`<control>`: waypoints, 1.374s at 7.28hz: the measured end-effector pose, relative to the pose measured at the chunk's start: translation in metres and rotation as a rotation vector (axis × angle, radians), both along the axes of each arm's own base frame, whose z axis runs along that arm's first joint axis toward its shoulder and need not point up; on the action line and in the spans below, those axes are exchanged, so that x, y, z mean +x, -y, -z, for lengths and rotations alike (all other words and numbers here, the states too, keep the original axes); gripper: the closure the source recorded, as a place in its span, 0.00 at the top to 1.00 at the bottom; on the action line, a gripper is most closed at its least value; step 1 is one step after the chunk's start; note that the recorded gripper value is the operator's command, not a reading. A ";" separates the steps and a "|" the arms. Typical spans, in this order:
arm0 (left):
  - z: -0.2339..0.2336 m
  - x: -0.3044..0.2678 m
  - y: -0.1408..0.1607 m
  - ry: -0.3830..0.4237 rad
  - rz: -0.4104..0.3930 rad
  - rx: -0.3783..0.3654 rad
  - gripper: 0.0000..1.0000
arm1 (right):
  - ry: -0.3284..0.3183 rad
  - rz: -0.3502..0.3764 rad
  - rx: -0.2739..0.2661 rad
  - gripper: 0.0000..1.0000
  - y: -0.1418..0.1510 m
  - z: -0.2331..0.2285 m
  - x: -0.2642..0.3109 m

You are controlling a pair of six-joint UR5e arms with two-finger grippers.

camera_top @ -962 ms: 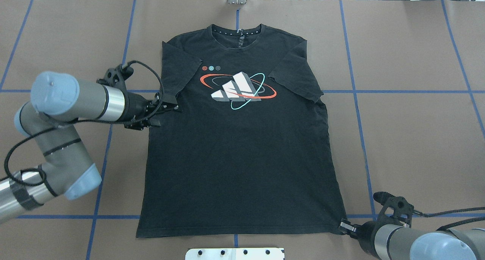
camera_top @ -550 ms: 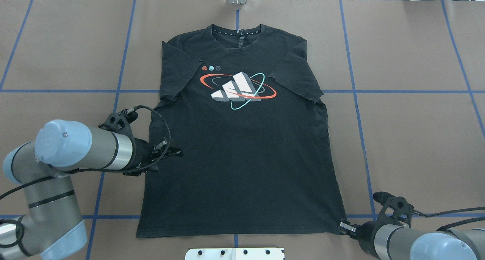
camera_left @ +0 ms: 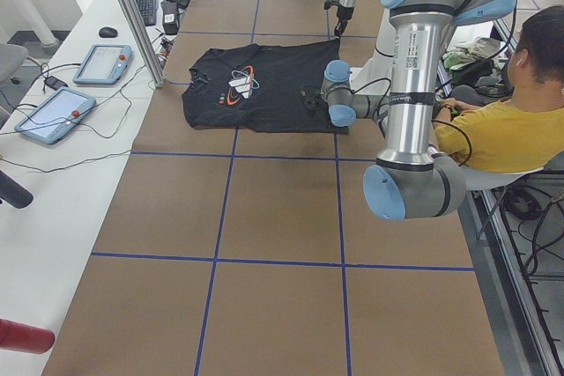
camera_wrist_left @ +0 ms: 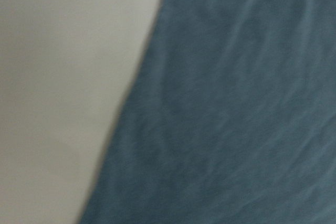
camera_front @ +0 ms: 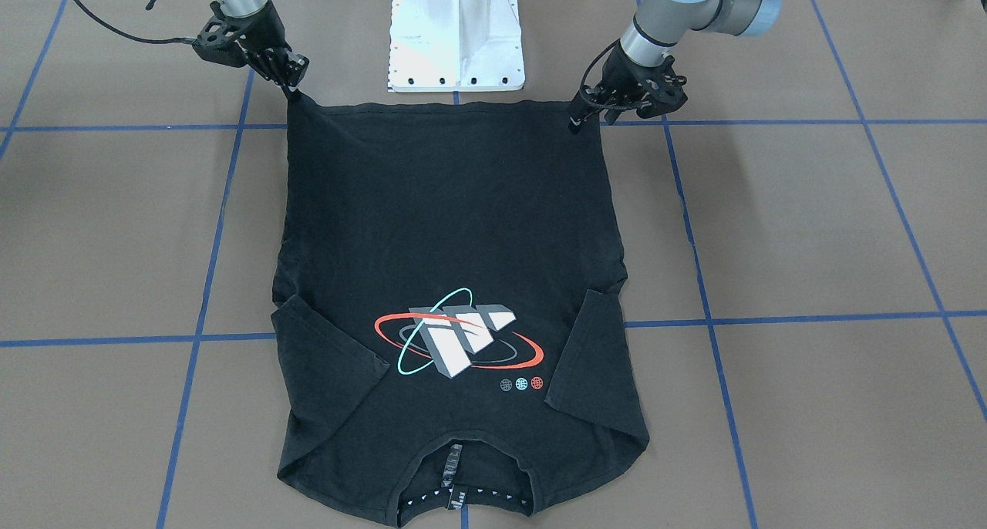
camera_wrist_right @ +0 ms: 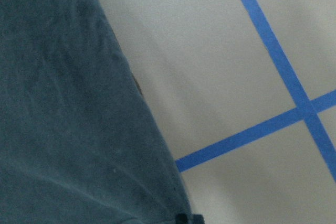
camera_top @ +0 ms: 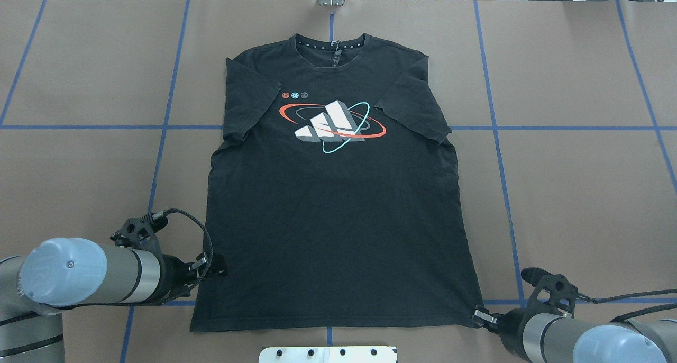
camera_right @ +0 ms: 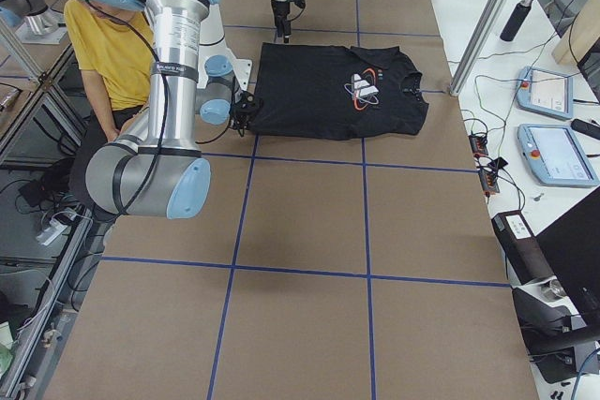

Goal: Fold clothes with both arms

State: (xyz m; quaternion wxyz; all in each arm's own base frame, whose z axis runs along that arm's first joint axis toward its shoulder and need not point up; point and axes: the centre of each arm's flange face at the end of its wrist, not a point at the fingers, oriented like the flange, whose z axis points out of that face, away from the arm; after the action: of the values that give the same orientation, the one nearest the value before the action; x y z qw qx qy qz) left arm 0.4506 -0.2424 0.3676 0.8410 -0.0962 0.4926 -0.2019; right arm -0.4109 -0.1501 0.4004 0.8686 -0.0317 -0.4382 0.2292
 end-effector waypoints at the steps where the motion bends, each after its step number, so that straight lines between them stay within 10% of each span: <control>1: -0.008 0.003 -0.015 0.017 -0.012 -0.027 0.86 | 0.000 0.000 0.000 0.00 0.000 0.000 0.000; 7: -0.026 0.016 -0.059 0.056 -0.043 -0.102 0.72 | 0.005 -0.002 0.002 0.00 0.000 0.003 0.001; 9: -0.028 0.017 -0.064 0.061 -0.045 -0.114 0.43 | 0.005 -0.002 0.002 0.00 0.000 0.002 0.000; 10: -0.028 0.017 -0.065 0.061 -0.040 -0.125 0.13 | 0.004 -0.002 0.002 0.00 0.000 0.002 0.000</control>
State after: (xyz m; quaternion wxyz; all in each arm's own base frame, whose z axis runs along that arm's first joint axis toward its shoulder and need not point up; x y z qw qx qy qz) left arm 0.4676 -0.1774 0.3958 0.8519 -0.1521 0.4510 -0.2183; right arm -0.4105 -0.1503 0.3982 0.8674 -0.0309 -0.4404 0.2297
